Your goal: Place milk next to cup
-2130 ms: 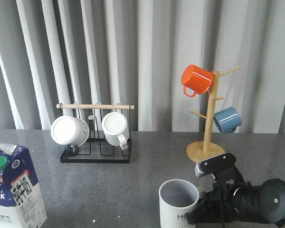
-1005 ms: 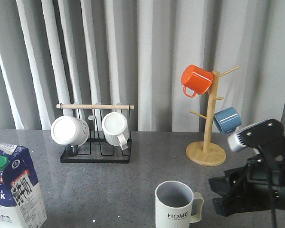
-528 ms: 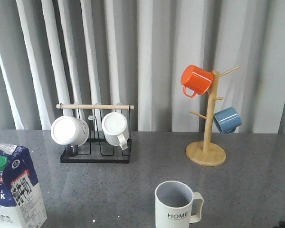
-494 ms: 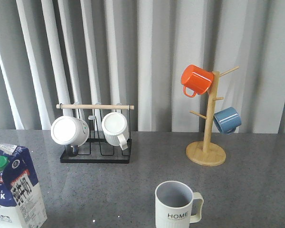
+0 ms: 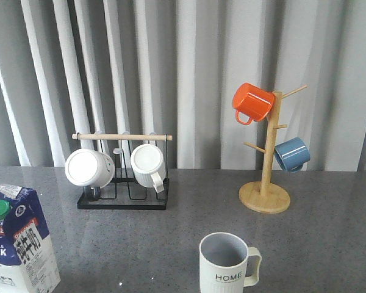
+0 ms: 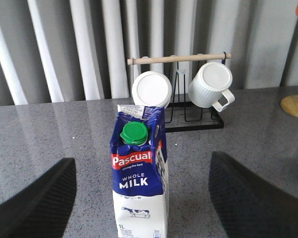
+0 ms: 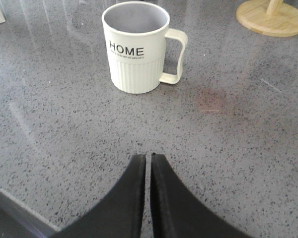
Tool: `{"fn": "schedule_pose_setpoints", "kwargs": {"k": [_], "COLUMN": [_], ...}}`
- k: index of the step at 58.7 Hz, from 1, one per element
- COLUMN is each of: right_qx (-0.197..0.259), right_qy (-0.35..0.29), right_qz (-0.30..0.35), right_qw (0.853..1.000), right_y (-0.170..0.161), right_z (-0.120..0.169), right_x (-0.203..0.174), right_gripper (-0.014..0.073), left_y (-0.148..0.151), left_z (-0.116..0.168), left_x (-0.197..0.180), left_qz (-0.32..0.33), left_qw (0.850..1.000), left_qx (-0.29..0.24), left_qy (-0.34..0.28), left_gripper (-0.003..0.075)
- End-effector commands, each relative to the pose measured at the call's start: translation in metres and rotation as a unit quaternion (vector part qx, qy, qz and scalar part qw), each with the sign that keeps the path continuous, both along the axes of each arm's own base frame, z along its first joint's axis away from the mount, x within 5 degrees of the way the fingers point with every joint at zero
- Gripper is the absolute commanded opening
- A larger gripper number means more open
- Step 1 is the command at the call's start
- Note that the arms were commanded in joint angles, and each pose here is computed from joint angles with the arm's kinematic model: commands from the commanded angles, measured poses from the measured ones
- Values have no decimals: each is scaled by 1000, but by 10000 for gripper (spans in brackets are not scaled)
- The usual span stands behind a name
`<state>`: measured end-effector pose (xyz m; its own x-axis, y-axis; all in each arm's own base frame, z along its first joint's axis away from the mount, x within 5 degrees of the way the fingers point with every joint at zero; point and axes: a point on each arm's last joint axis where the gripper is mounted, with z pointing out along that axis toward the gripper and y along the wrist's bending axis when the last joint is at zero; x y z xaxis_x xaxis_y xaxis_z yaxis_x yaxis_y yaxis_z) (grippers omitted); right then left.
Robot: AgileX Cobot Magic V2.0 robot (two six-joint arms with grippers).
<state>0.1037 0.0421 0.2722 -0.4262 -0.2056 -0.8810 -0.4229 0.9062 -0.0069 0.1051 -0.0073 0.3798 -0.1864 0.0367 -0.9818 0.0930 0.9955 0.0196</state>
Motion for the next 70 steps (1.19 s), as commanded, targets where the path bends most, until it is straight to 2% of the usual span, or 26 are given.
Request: {"fn": "schedule_pose_setpoints", "kwargs": {"k": [1, 7, 16, 23, 33, 70], "right_qx": [16, 15, 19, 20, 22, 22], "right_qy": [-48, -48, -46, -45, -44, -36], "right_qz": [-14, -14, -16, -16, -17, -16], "right_qw": [999, 999, 999, 999, 999, 999], "right_y": [-1, -1, -1, -1, -1, -1], "right_z": [16, 15, 15, 15, 15, 14], "right_x": [4, 4, 4, 4, 4, 4], "right_gripper": [22, 22, 22, 22, 24, 24], "left_y": [-2, -3, -6, -5, -3, 3], "left_z": [20, 22, 26, 29, 29, -7], "left_x": [15, 34, 60, 81, 108, 162], "left_qz": [-17, -34, -53, -62, -58, -42], "left_qw": [999, 999, 998, 995, 995, 992], "left_qx": [20, 41, 38, 66, 65, 74], "left_qy": [-33, -13, 23, 37, 49, 91], "left_gripper": [568, 568, 568, 568, 568, 568]}}
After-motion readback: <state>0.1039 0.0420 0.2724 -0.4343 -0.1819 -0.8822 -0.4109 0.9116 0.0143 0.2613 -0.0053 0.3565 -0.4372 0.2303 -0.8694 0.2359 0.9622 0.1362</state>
